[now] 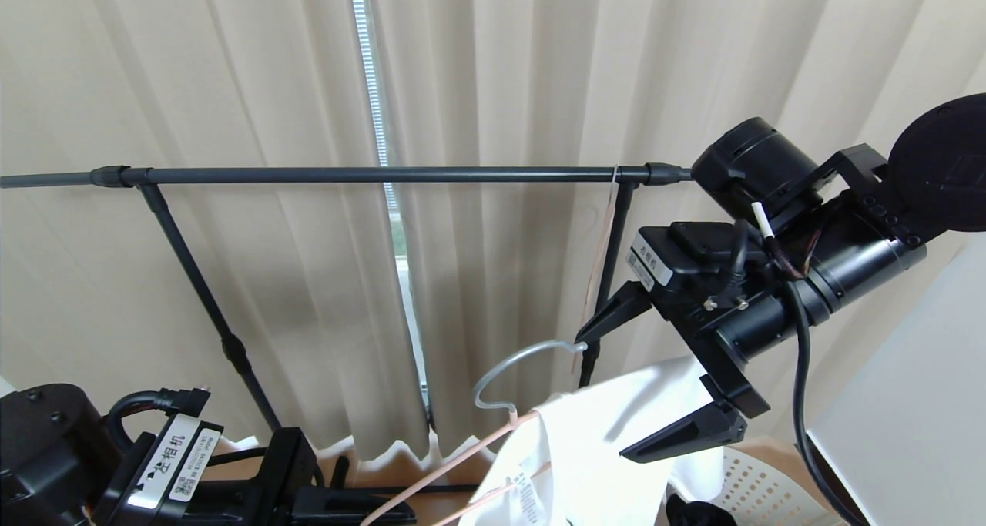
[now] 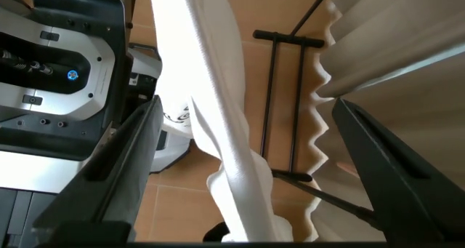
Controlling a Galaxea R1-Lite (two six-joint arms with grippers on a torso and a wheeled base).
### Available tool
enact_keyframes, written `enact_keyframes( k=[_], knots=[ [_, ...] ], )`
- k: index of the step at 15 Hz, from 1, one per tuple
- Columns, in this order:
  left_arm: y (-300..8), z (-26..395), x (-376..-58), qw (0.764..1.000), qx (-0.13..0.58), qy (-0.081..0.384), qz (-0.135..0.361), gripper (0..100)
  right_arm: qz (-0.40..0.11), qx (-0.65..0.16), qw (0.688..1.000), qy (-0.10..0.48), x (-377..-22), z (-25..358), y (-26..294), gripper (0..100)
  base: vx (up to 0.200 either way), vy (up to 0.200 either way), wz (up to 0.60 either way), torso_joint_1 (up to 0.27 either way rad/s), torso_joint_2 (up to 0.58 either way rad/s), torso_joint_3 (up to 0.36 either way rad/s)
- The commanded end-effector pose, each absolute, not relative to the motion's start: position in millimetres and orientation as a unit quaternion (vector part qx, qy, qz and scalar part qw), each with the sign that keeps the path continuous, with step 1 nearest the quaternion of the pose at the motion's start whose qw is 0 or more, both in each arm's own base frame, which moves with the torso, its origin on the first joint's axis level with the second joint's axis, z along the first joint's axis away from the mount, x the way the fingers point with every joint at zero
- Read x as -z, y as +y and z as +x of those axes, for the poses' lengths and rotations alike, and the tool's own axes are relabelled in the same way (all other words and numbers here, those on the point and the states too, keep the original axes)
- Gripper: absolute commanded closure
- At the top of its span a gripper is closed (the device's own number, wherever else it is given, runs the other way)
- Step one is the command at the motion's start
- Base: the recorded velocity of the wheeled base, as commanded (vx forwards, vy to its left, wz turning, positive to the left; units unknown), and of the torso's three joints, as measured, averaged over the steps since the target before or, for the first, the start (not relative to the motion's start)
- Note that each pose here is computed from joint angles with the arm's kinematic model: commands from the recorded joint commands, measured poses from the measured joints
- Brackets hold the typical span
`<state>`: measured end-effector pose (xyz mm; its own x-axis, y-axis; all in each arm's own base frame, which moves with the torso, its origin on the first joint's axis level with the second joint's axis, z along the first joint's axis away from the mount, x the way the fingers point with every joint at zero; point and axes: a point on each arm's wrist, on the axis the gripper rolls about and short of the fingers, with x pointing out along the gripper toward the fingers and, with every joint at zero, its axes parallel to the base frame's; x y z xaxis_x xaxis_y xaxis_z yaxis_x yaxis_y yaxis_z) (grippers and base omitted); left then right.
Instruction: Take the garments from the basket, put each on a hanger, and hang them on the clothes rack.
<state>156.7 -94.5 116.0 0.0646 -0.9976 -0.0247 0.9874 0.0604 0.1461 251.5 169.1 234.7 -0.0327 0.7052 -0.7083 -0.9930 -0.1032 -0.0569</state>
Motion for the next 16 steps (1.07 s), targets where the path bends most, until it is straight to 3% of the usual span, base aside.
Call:
enact_keyframes(
  k=[1, 2, 3, 16],
  knots=[
    [-94.6, 157.0, -115.8, 0.727, 0.682, -0.041, 0.062, 100, -0.302, -0.681, 0.623, 0.241, -232.1, 252.0, 171.1, 0, 0.000, 0.000, 0.00, 0.000, 0.00, 0.000],
    [-94.6, 157.0, -115.8, 0.727, 0.682, -0.041, 0.062, 100, -0.302, -0.682, 0.621, 0.241, -231.6, 251.7, 172.0, 0, 0.000, 0.000, 0.00, 0.000, 0.00, 0.000],
    [-94.6, 157.0, -115.8, 0.727, 0.682, -0.041, 0.062, 100, -0.303, -0.683, 0.620, 0.240, -231.5, 251.3, 173.4, 100, 0.000, 0.000, 0.00, 0.000, 0.00, 0.000],
    [-93.1, 157.8, -115.3, 0.730, 0.679, -0.039, 0.061, 100, -0.303, -0.683, 0.620, 0.238, -234.6, 248.4, 171.6, 100, 0.000, 0.000, 0.00, 0.000, 0.00, 0.000]
  ],
)
